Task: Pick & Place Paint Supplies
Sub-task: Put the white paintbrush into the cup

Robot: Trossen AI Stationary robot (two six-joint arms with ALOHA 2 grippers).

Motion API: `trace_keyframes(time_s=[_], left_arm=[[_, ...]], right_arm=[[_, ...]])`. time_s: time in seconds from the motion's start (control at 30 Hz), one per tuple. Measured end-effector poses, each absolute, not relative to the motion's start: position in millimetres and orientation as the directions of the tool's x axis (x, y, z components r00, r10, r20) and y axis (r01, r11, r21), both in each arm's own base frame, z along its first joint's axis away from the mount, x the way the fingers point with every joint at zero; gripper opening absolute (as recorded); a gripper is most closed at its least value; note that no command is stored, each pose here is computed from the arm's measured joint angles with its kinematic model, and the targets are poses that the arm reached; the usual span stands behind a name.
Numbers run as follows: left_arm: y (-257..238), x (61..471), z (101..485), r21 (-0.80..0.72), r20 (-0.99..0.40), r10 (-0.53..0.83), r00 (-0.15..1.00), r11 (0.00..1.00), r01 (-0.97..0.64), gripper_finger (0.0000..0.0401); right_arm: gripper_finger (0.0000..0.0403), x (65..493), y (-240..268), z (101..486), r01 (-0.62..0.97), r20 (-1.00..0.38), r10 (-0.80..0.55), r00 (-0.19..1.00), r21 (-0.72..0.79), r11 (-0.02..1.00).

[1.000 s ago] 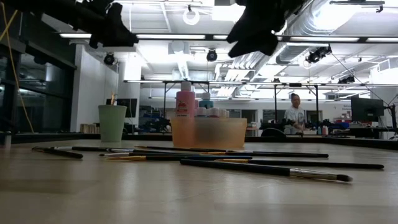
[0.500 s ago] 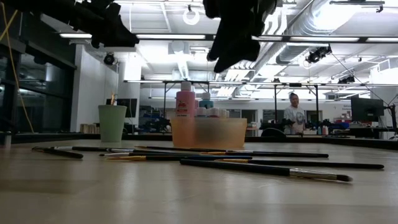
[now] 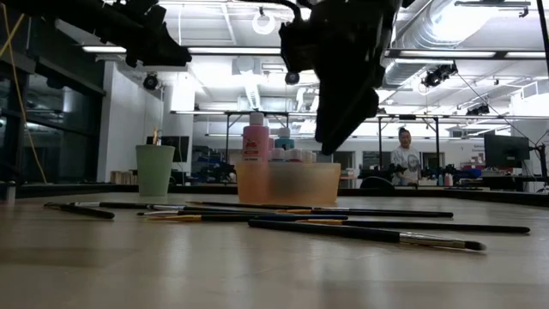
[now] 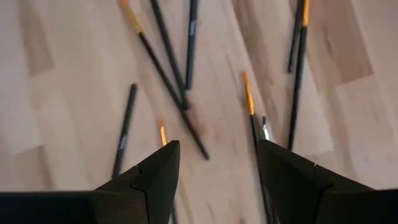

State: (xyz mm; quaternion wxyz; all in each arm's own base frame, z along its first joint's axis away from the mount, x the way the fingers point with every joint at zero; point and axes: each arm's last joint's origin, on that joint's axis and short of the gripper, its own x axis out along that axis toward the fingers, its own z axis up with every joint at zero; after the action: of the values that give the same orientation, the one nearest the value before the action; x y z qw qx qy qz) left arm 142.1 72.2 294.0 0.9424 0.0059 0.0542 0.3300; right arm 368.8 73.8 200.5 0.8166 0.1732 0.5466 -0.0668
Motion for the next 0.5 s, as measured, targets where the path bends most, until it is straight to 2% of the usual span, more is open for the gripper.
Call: trace_keyframes(time_s=[0.23,0.4,0.5], left_arm=[[72,142,294,0.047,-0.100,0.623,0.776,0.782,-0.622,0.0157],[72,142,294,0.047,-0.101,0.623,0.776,0.782,-0.622,0.0157],[72,142,294,0.048,-0.102,0.623,0.776,0.782,-0.622,0.0157]], right_arm=[[0.0205,371,71,192,0.398,-0.916,-0.077,0.394,0.095,0.913],[0.0184,375,73,173,0.373,-0.933,-0.080,0.350,0.060,0.926],[0.0168,377,74,167,0.362,-0.940,-0.042,0.339,0.090,0.928]])
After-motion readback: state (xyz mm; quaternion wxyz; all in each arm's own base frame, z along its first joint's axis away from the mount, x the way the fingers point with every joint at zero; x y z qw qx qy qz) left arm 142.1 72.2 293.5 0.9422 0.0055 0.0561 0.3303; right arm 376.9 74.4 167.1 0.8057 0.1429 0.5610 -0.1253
